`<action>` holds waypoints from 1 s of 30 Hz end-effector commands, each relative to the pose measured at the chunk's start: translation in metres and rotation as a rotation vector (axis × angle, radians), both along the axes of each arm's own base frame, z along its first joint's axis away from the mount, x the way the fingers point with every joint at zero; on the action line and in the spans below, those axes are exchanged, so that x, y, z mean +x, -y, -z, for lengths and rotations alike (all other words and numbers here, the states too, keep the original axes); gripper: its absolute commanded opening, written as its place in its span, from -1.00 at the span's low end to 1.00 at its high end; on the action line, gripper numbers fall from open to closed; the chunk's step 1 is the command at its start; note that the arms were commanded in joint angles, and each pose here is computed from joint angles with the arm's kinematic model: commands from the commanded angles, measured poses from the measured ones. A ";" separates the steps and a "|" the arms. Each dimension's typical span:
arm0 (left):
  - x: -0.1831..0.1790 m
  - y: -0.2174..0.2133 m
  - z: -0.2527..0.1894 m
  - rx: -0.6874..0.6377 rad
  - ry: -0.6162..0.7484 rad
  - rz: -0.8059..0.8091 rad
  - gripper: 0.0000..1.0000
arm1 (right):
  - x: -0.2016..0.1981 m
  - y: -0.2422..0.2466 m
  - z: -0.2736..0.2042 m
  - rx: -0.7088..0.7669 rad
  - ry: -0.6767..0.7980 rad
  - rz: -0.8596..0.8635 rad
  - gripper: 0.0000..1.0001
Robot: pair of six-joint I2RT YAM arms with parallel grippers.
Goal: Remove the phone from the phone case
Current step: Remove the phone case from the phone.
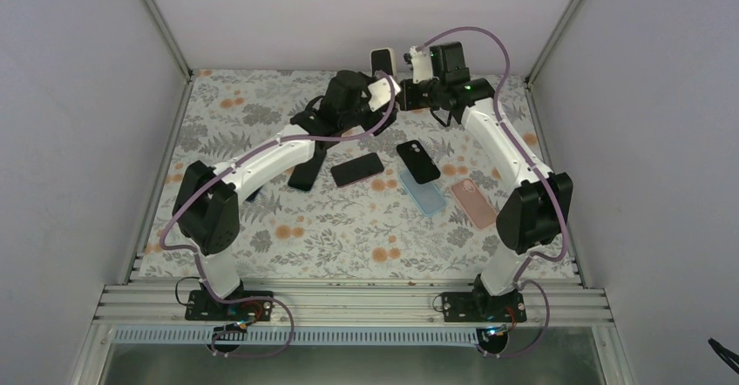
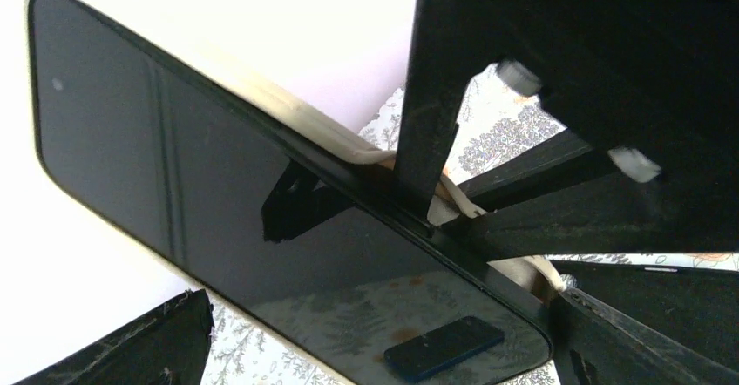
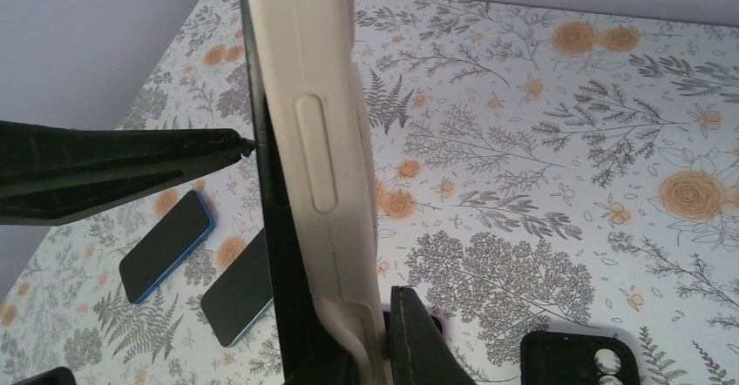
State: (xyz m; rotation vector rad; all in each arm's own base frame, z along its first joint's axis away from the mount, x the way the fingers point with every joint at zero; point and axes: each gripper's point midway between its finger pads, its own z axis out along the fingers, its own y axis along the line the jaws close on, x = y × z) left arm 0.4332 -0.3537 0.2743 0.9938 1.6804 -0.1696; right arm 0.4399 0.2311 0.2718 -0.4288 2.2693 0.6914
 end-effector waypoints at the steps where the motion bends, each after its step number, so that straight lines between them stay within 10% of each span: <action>1: 0.017 -0.012 -0.001 -0.012 -0.007 -0.116 0.88 | -0.004 -0.001 -0.049 0.071 0.130 -0.009 -0.93; 10: 0.042 -0.057 -0.043 -0.087 0.145 -0.384 0.74 | -0.008 0.000 -0.031 0.049 0.105 -0.018 -0.93; 19: 0.013 -0.124 -0.113 -0.112 0.726 -0.663 0.87 | -0.047 -0.019 0.014 0.071 -0.099 -0.212 -0.93; 30: 0.019 -0.104 -0.096 -0.095 0.801 -0.683 0.25 | -0.070 -0.026 0.044 0.081 -0.245 -0.305 -0.93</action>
